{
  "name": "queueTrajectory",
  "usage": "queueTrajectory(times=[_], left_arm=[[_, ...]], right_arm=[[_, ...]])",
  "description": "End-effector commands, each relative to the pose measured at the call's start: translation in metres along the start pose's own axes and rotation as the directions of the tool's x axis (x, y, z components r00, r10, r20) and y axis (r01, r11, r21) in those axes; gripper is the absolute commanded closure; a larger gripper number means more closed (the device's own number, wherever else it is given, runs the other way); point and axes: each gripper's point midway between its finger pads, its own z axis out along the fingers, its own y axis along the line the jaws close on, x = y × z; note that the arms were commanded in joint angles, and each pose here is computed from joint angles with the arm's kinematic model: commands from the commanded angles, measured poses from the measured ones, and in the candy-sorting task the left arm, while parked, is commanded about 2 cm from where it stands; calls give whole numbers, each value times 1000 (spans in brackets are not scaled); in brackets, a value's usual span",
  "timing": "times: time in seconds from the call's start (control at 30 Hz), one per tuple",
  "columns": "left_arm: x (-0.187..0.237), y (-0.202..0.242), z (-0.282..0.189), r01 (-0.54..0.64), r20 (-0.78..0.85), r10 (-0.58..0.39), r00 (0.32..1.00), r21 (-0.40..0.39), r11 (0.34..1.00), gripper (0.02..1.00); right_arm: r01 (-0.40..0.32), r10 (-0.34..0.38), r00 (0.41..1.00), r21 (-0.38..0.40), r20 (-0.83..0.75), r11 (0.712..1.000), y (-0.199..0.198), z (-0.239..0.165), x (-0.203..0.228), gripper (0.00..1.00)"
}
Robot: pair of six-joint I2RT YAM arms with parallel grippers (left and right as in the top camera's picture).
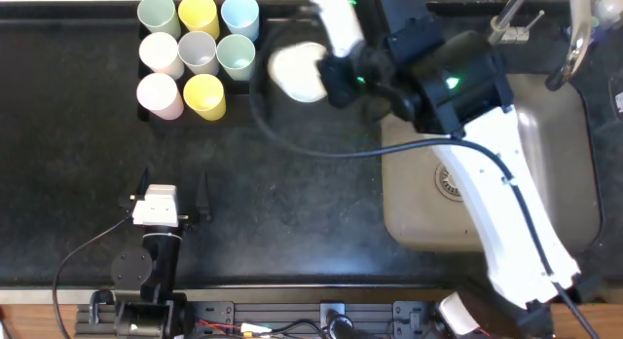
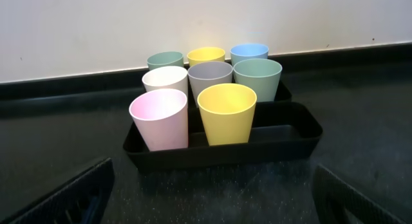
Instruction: Store Cups
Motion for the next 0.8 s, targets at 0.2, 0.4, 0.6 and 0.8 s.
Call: queueTrajectory(times=[0.2, 0.4, 0.6, 0.8], left_arm=[[0, -2, 0, 9, 3, -9, 1000, 6, 1000, 20], [0, -2, 0, 9, 3, -9, 1000, 6, 1000, 20], [0, -2, 0, 9, 3, -9, 1000, 6, 1000, 20], [0, -2, 0, 9, 3, -9, 1000, 6, 1000, 23]], right_arm=[[7, -18, 994, -104, -105, 995, 52, 126, -26, 956], [6, -21, 981, -79, -195, 997, 48, 171, -4, 958], [14, -34, 972, -85, -235, 996, 51, 194, 7, 956], [25, -47, 966, -88, -253, 996, 50, 208, 13, 956]])
